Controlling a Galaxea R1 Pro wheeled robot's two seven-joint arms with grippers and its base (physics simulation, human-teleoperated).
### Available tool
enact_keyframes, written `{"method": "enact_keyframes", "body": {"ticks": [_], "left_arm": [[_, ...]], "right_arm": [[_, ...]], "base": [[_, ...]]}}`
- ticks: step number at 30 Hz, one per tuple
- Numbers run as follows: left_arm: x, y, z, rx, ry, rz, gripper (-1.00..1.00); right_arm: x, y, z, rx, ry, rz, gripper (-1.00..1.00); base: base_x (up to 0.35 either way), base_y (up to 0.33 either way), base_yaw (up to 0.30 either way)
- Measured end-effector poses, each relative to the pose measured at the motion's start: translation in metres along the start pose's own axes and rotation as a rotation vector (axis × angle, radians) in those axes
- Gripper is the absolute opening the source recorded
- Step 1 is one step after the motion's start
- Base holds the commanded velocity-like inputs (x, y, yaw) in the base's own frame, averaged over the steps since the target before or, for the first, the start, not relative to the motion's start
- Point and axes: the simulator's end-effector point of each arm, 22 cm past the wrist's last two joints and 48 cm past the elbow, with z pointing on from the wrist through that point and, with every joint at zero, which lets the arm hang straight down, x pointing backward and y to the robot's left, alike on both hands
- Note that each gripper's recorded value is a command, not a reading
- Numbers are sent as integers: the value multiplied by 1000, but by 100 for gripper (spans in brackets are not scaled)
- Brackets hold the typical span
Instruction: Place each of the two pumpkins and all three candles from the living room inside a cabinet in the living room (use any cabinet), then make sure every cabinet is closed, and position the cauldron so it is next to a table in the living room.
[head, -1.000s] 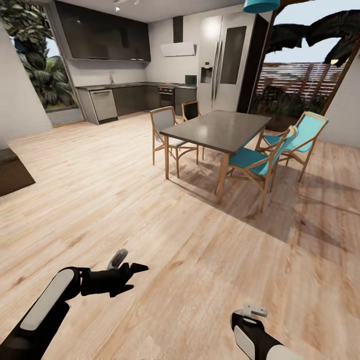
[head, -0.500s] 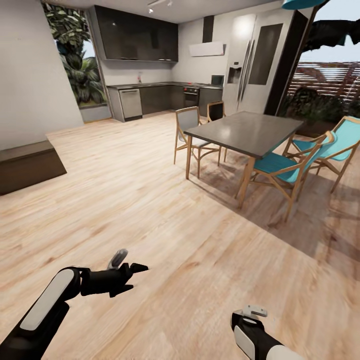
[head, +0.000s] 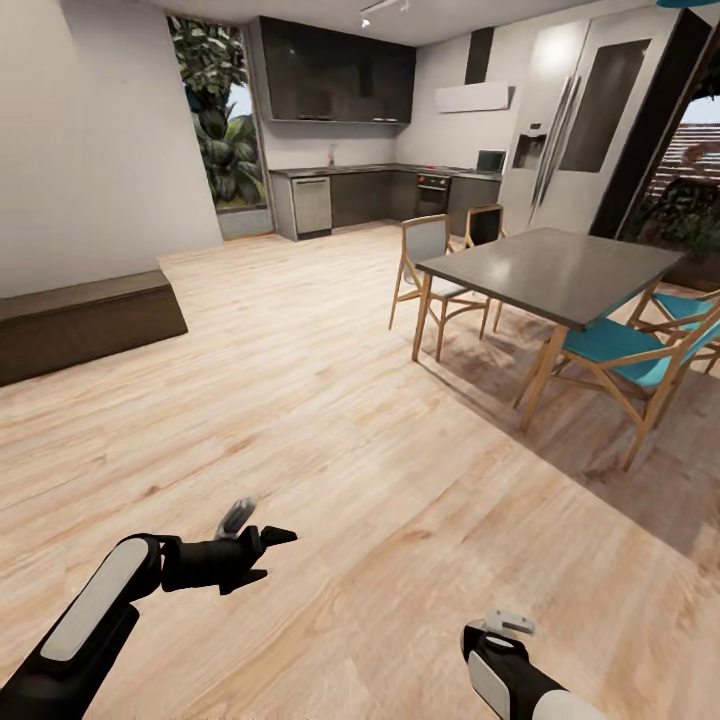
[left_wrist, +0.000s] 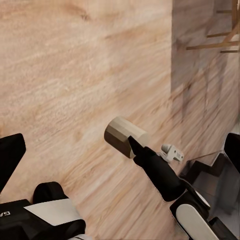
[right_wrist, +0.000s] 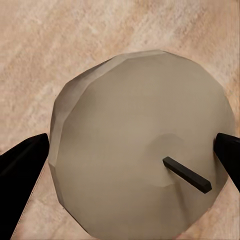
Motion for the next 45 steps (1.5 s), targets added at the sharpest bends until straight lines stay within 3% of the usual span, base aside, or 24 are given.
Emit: {"method": "enact_keyframes", "body": {"ticks": [34,45], "left_arm": [[-1,1,0,-4,-2,0,100],[1,0,1,-4,-1,0,100]], "right_arm": [[0,0,0,0,0,-1,-100],[0,0,0,-1,-1,0,-100]], "base": [[2,0,291],[251,0,291]]}}
